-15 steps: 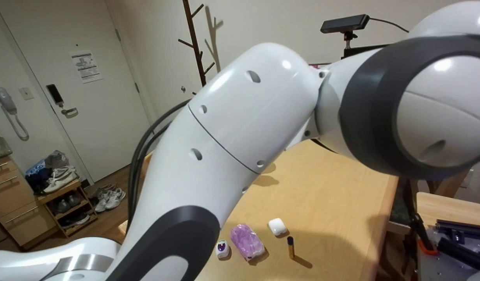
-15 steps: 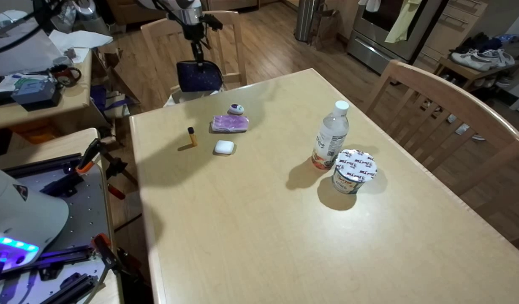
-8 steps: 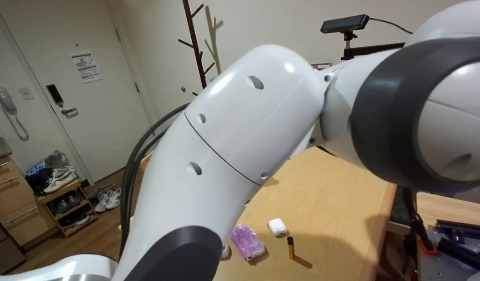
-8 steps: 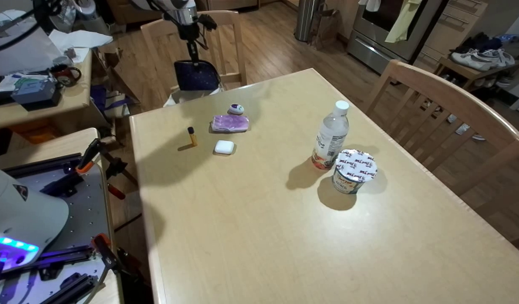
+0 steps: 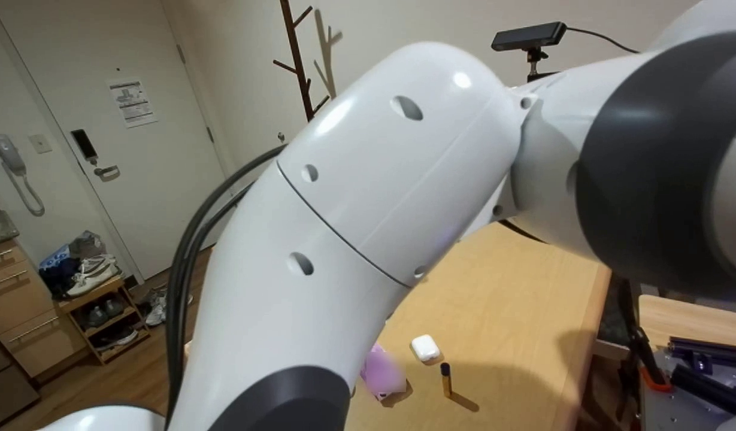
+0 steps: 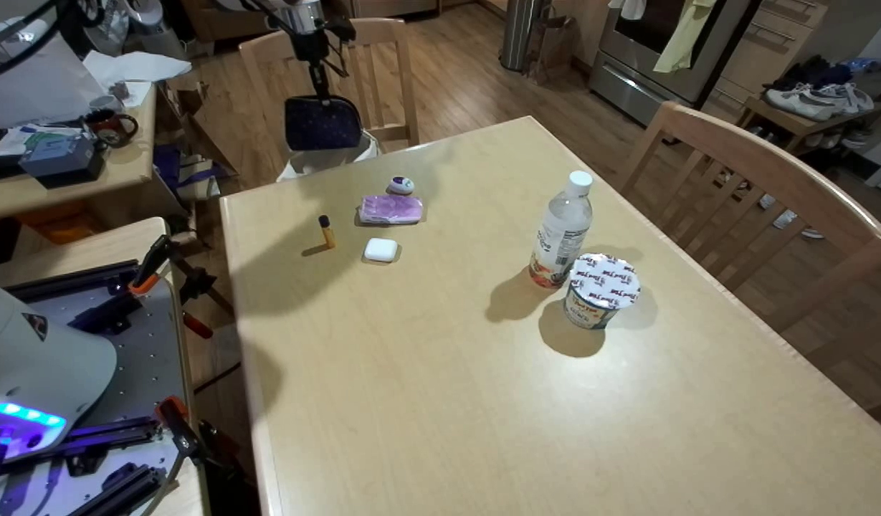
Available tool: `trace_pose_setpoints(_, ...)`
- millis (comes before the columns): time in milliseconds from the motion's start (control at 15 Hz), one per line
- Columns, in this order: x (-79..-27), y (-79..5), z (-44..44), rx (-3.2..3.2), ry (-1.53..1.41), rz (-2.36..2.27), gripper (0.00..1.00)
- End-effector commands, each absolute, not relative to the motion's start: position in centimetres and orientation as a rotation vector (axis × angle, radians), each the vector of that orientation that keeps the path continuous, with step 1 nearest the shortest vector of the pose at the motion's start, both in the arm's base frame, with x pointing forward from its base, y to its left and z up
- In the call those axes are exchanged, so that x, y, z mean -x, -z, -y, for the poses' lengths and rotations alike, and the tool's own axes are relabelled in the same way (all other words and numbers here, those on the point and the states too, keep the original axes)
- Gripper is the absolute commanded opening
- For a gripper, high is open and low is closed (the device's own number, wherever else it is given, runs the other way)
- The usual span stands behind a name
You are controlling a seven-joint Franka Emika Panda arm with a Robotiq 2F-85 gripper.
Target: Pick up the small bag from the table and put it in the bag on the chair.
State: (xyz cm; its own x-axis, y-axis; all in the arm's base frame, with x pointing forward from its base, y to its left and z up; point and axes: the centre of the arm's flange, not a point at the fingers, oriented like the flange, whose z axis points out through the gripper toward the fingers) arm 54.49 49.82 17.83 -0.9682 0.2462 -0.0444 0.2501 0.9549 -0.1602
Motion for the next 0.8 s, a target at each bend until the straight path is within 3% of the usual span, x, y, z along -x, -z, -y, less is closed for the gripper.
trace_pose_setpoints(0,-53.2,-18.3,-47.0,-0.398,0.266,-3.080,0.01)
trace_pose_setpoints(733,-54.9,-14.4,-39.3,-0.204,0.173,-3.245,0.01)
